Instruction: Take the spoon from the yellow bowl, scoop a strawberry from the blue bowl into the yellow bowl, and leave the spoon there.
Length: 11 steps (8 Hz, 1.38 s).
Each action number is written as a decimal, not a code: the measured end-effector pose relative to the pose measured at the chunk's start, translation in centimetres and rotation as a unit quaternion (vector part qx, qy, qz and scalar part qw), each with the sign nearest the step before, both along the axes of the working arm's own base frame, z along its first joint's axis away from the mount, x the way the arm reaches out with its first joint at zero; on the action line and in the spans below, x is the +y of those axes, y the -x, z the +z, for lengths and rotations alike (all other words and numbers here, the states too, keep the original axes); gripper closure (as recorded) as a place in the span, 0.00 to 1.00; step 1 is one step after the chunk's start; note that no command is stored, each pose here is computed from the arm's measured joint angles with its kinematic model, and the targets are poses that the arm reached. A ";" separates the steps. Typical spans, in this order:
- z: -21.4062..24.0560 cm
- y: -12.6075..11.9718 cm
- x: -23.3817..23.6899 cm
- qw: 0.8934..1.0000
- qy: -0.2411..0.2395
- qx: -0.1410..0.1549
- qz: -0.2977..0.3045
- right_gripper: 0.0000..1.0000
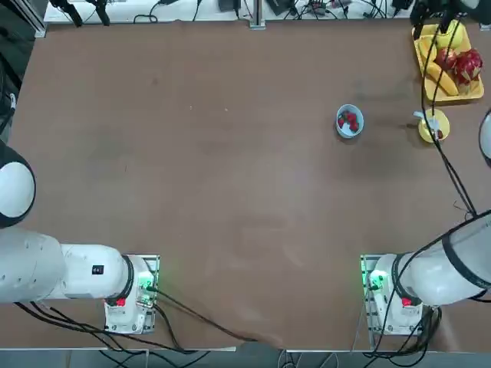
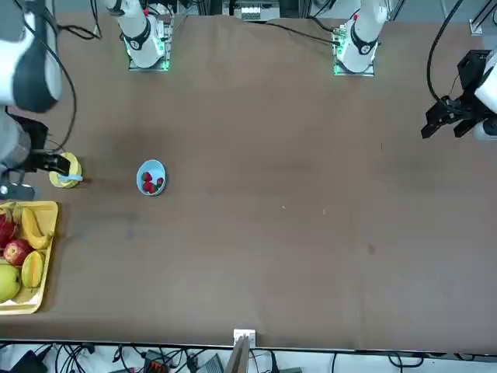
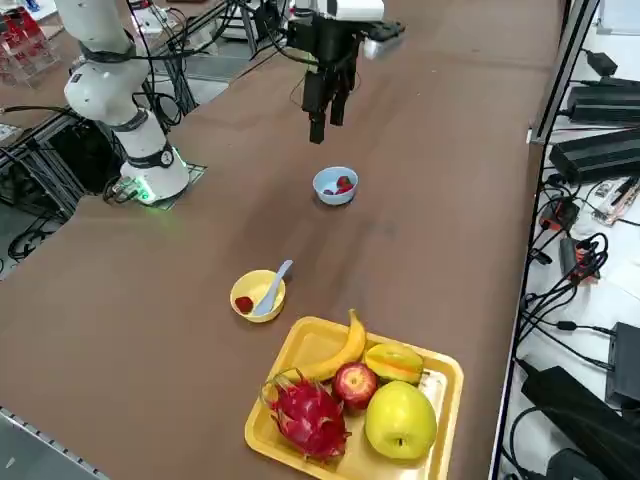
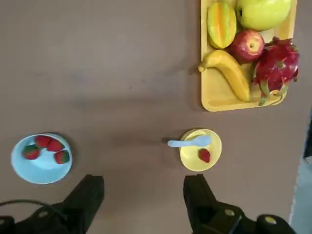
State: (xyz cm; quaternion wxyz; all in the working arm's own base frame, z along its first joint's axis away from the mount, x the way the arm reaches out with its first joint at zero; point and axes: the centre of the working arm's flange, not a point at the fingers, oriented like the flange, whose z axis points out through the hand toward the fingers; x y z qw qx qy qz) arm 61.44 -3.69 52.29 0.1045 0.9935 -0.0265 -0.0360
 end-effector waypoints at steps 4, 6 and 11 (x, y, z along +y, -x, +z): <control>6.1 2.9 1.3 0.999 -0.037 -0.029 0.008 0.00; 8.6 4.7 3.7 0.998 -0.053 -0.033 0.027 0.00; 12.3 8.3 3.9 0.994 -0.100 -0.037 0.023 0.00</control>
